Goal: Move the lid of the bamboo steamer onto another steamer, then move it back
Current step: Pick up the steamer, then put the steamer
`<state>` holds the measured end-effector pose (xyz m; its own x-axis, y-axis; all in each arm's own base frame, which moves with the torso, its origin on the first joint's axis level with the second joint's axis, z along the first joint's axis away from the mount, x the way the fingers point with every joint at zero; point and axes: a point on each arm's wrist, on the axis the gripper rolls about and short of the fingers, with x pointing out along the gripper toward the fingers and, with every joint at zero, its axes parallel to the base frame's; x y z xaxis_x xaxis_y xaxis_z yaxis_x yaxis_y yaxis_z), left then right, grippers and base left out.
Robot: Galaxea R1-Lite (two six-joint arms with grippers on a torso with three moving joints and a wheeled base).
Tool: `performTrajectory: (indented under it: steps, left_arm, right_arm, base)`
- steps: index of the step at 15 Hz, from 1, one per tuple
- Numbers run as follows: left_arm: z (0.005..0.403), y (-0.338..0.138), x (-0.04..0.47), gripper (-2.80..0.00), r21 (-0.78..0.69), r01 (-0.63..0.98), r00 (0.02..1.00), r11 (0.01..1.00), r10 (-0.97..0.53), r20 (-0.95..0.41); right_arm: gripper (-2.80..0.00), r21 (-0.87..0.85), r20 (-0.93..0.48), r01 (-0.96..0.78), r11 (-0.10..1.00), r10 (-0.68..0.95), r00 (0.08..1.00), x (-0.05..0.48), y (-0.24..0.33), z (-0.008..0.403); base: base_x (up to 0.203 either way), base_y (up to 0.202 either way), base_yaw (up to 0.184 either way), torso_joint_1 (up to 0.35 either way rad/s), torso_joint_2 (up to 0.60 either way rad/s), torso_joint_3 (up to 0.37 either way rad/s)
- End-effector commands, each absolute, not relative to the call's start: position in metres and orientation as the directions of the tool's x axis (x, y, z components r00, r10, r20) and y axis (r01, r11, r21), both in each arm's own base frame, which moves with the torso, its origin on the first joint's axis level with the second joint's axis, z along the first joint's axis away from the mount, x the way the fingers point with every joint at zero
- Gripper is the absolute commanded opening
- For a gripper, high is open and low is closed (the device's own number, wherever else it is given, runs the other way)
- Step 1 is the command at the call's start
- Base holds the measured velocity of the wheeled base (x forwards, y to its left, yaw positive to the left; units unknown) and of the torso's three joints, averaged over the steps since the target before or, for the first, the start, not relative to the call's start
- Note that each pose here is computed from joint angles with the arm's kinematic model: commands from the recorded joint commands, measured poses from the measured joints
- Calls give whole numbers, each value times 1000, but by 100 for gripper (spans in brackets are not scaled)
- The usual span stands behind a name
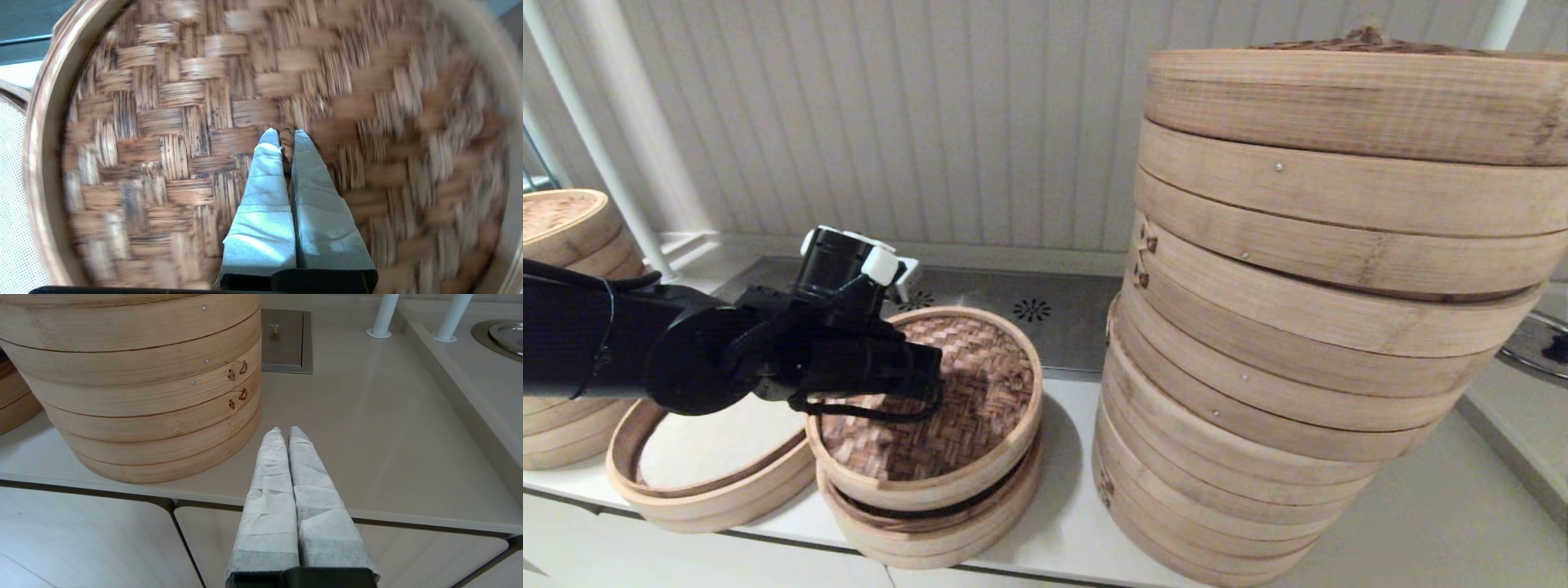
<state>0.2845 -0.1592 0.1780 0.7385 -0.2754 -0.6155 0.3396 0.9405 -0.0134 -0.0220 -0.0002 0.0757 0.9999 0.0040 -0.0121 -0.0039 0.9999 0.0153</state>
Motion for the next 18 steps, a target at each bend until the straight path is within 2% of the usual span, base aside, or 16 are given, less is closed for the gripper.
performTrajectory:
  steps: [1, 10, 18]
  left_arm:
    - [182, -158, 282, -280, -16, 339, 744, 941, -279, -607]
    - [206, -122, 273, -280, -28, 263, 787, 965, -231, -572]
    - [204, -75, 277, -280, -73, 170, 784, 983, -179, -595]
  right_arm:
    - [-280, 15, -12, -4, 1000, 5, 1000, -22, 0, 76]
    - [-280, 15, -11, -4, 1000, 5, 1000, -22, 0, 76]
    - [-280, 15, -12, -4, 1000, 5, 1000, -22, 0, 76]
  base:
    - [0, 0, 0, 0, 0, 0]
    - [0, 0, 0, 0, 0, 0]
    - [0, 0, 0, 0, 0, 0]
